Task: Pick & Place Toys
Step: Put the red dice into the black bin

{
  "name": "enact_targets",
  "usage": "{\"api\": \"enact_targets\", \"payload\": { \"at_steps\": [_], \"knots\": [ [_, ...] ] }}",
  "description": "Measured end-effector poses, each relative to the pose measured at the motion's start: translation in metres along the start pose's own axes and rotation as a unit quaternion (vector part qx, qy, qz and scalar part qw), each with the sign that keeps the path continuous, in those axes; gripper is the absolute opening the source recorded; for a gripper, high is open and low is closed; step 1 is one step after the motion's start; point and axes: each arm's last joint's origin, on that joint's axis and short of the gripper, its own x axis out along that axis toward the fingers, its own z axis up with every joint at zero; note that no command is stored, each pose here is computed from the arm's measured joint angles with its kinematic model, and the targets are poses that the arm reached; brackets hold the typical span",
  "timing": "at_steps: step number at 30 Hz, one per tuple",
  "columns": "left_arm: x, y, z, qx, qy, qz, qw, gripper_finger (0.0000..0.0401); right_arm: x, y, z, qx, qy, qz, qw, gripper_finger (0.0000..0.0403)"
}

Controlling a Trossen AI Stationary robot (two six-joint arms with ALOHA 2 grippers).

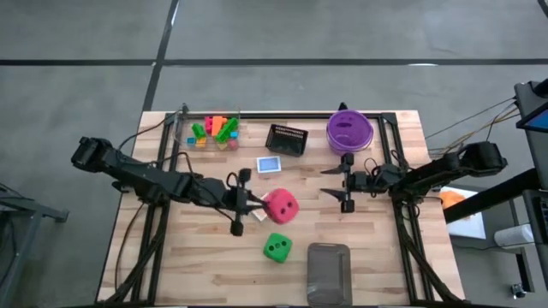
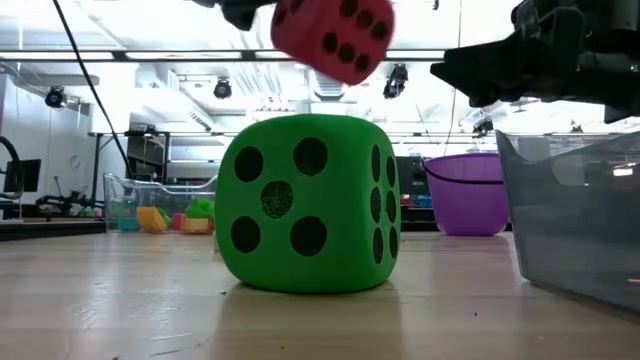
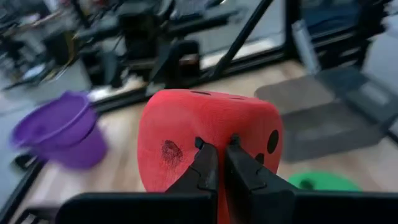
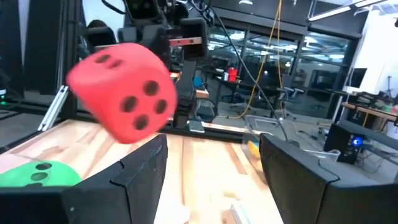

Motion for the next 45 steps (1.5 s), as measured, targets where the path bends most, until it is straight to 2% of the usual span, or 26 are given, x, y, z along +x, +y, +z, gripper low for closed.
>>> {"api": "enact_targets", "payload": {
  "at_steps": [7,15,21,33,39,42,45],
  "knots": [
    [0.042,-0.015,0.005,-0.003,-0.056,-0.098,0.994,0.0003,-0.001,-0.001,0.002,-0.002,-0.002,-0.009,1.0,0.0252],
    [0.101,-0.039,0.014,0.002,-0.05,-0.198,0.979,0.0003,0.001,-0.001,-0.003,-0.003,0.013,-0.02,1.0,0.0252],
    [0.128,-0.048,0.016,0.004,-0.045,-0.243,0.969,0.0003,0.001,-0.001,-0.004,-0.005,0.017,-0.028,0.999,0.0252],
    [0.174,-0.059,-0.005,0.003,-0.024,-0.253,0.967,0.0003,0.002,-0.002,-0.002,-0.008,0.012,-0.033,0.999,0.0252],
    [0.179,-0.056,-0.011,0.01,-0.015,-0.247,0.969,0.0006,0.002,-0.002,-0.001,-0.009,0.011,-0.034,0.999,0.0252],
    [0.18,-0.053,-0.014,0.013,-0.003,-0.244,0.97,0.0023,0.002,-0.002,-0.001,-0.01,0.012,-0.034,0.999,0.0252],
    [0.18,-0.048,-0.015,0.01,0.007,-0.239,0.971,0.0059,0.002,-0.002,-0.001,-0.012,0.012,-0.034,0.999,0.0252]
  ]
}}
